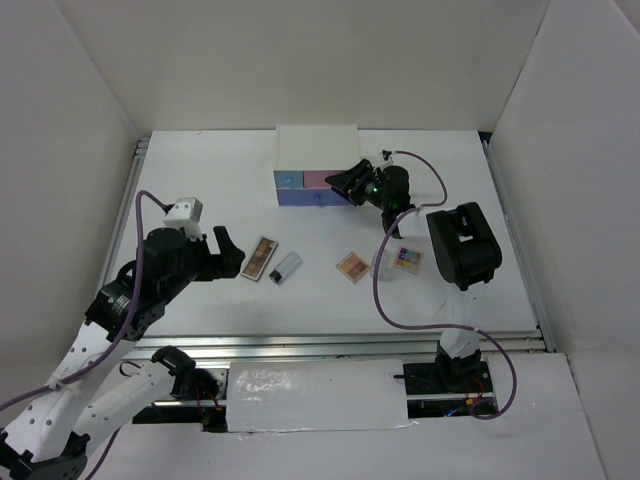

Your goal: Organize the makeup

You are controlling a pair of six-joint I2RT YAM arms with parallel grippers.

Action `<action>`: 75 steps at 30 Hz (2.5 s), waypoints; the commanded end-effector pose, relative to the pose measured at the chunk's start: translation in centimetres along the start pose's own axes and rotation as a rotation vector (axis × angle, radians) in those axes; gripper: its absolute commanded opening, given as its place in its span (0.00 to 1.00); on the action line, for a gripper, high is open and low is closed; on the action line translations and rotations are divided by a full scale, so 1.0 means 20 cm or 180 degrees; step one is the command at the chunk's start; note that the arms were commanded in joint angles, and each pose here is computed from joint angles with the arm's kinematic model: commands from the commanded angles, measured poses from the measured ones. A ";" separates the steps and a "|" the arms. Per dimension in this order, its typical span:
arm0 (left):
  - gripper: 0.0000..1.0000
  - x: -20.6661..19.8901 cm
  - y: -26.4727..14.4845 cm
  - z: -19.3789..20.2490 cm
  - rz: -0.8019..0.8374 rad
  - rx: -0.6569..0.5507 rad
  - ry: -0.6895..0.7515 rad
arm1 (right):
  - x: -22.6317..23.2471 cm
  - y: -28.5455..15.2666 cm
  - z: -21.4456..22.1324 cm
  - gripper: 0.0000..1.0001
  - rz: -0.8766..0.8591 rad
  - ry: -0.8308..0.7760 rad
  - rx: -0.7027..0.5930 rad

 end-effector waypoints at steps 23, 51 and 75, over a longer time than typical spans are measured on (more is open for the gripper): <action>0.99 -0.04 0.03 0.01 0.0221 0.0090 0.0177 | 0.10 0.04 -0.04 0.23 -0.0161 0.0145 -0.0375; 0.99 -0.03 0.03 0.01 0.0174 0.0065 0.0147 | 0.16 -0.29 0.21 0.24 -0.0374 0.0286 -0.0278; 0.99 -0.01 0.02 0.01 0.0102 0.0034 0.0105 | 0.36 -0.45 0.25 1.00 -0.0538 0.0071 -0.0223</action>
Point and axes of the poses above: each gripper's point midway between its finger pads, its own y axis out along the fingers, its own x axis along the line the jaws close on, z = x × y, the point moved 1 cm from there along -y, back along the fingers, and after that the axes turned 1 degree about y, right-handed, at the moved point
